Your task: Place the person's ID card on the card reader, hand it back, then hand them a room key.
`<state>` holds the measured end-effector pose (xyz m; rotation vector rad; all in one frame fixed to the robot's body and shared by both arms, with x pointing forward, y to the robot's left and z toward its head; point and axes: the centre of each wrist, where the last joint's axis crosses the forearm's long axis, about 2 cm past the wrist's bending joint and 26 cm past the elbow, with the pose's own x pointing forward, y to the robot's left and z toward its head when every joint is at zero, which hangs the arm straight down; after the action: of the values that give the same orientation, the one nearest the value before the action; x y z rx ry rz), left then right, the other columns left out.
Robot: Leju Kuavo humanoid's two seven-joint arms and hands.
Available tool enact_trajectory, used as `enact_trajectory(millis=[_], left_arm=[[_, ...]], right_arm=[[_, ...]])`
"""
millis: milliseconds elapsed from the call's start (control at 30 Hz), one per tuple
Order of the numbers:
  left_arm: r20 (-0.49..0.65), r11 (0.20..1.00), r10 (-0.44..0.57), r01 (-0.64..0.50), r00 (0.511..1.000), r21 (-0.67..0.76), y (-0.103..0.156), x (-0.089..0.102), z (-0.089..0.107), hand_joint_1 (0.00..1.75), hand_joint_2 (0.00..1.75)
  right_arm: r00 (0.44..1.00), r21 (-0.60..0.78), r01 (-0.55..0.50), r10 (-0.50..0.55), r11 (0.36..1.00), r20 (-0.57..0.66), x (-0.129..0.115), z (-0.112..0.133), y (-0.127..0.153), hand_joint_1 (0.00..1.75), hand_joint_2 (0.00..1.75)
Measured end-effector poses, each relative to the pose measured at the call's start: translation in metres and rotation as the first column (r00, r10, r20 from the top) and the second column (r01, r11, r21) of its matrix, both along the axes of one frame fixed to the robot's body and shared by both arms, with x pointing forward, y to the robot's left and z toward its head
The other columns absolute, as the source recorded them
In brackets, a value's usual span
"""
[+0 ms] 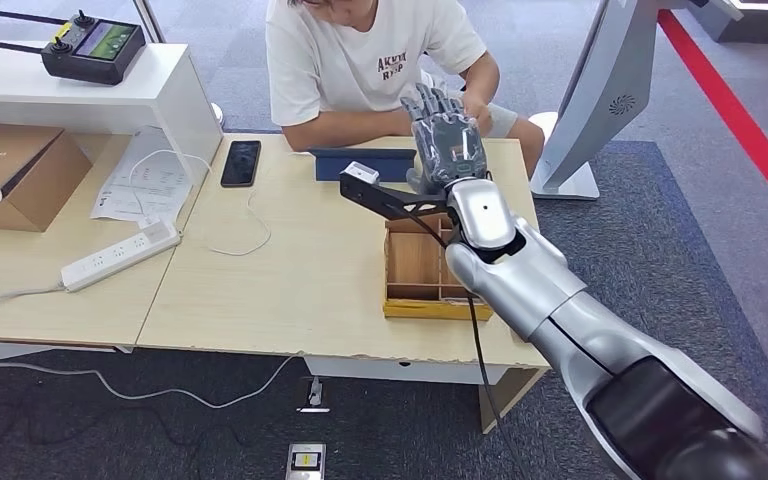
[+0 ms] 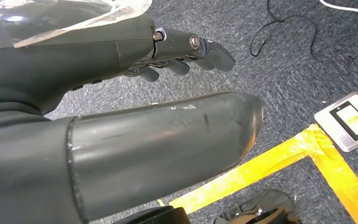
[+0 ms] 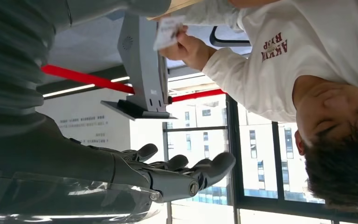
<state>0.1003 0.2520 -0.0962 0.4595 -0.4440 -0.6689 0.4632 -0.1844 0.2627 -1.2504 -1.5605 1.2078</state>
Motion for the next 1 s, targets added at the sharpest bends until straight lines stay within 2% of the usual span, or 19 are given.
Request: enact_trajectory(millis=[33,167,267,400,533,633,733,1000], left_arm=[[0.002,1.0,0.004,-0.004,1.0,0.0,0.0,0.0,0.0,0.0,0.0],[0.005,1.0,0.022,-0.022,1.0,-0.003,-0.001,-0.004,-0.001,0.0,0.0],[0.0,0.999,0.033,-0.033,0.999,-0.011,-0.001,-0.009,-0.002,0.0,0.0],[-0.006,0.999,0.05,-0.05,0.999,-0.023,-0.001,-0.016,-0.003,0.0,0.0],[-0.009,0.997,0.067,-0.067,0.998,-0.022,0.0,-0.024,-0.005,0.0,0.0],[-0.012,0.997,0.078,-0.079,0.997,-0.017,0.001,-0.027,-0.005,0.0,0.0],[-0.015,0.996,0.094,-0.094,0.995,-0.01,0.001,-0.028,-0.006,0.0,0.0],[-0.026,0.993,0.119,-0.119,0.993,-0.005,0.002,-0.03,-0.006,0.0,0.0]], right_arm=[[1.0,0.022,-0.008,0.008,1.0,0.001,0.0,0.0,0.0,0.0,0.0],[0.997,0.2,-0.057,0.067,0.978,-0.045,0.0,-0.003,-0.002,0.0,1.75],[0.973,0.412,-0.09,0.168,0.907,-0.157,-0.004,-0.011,-0.002,0.0,1.75],[0.897,0.662,-0.083,0.346,0.745,-0.277,-0.022,-0.031,0.001,0.0,1.75],[0.841,0.763,-0.063,0.446,0.643,-0.305,-0.046,-0.052,-0.003,0.0,1.75],[0.818,0.788,-0.062,0.483,0.612,-0.311,-0.068,-0.067,-0.009,0.0,1.75],[0.811,0.786,-0.06,0.489,0.615,-0.32,-0.091,-0.082,-0.018,0.0,1.75],[0.832,0.777,-0.021,0.442,0.629,-0.335,-0.134,-0.107,-0.053,0.0,1.75]])
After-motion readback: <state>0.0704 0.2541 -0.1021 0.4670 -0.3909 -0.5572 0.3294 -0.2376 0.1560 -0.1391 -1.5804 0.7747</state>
